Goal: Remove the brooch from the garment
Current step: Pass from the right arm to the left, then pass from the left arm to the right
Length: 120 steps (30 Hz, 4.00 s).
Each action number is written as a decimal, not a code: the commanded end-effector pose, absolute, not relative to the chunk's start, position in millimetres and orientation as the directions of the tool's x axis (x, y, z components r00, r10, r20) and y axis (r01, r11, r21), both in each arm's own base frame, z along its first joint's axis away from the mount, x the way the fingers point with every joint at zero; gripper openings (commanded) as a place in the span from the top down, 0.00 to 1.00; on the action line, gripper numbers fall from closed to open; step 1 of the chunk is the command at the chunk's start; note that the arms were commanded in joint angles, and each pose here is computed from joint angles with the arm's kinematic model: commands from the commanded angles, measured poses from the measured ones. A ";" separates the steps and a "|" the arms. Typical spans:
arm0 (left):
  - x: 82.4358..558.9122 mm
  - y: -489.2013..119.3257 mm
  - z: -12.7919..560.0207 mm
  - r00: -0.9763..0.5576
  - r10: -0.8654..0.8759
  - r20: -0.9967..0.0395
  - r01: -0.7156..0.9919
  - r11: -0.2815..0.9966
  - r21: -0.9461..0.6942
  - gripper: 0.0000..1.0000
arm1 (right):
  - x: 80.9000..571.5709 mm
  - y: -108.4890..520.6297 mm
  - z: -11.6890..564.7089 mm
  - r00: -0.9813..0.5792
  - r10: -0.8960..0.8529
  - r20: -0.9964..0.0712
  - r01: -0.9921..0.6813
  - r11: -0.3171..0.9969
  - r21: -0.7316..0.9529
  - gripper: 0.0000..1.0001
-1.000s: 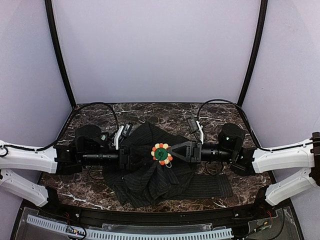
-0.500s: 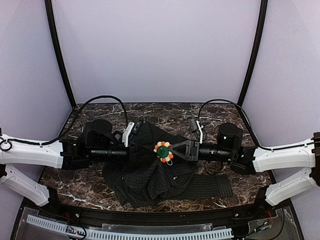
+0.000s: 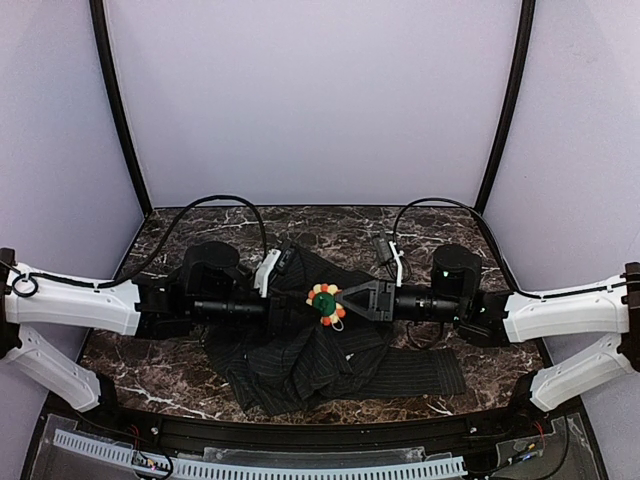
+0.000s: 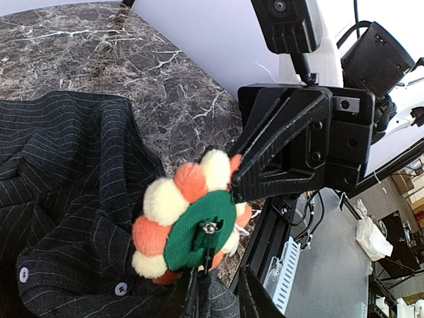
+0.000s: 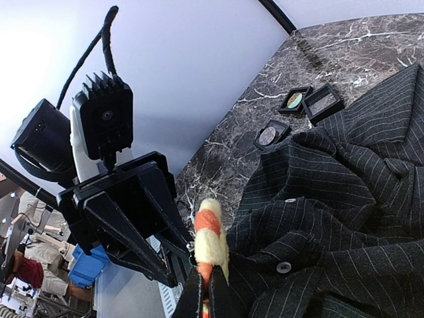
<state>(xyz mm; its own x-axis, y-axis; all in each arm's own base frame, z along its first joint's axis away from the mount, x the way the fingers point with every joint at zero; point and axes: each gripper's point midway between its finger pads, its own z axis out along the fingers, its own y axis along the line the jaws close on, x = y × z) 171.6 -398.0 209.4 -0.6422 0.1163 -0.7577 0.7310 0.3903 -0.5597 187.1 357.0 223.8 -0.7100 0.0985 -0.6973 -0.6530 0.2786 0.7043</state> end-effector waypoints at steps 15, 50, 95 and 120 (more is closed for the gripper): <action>179.5 -406.3 211.9 -0.633 0.117 -0.765 0.731 0.414 -0.542 0.87 | 191.2 364.5 235.7 -0.683 0.113 -0.722 -0.677 0.271 0.684 1.00; 203.8 -380.2 203.7 -0.619 0.058 -0.783 0.659 0.580 -0.478 0.99 | 185.7 387.9 218.5 -0.659 -0.004 -0.752 -0.702 0.363 0.613 0.87; 176.1 -381.1 215.5 -0.646 0.079 -0.759 0.702 0.451 -0.550 0.99 | 190.5 394.0 219.2 -0.652 0.023 -0.758 -0.721 0.292 0.629 0.45; 179.2 -386.5 207.2 -0.669 0.112 -0.734 0.684 0.479 -0.551 0.99 | 182.3 404.2 218.4 -0.625 -0.028 -0.780 -0.755 0.274 0.595 0.74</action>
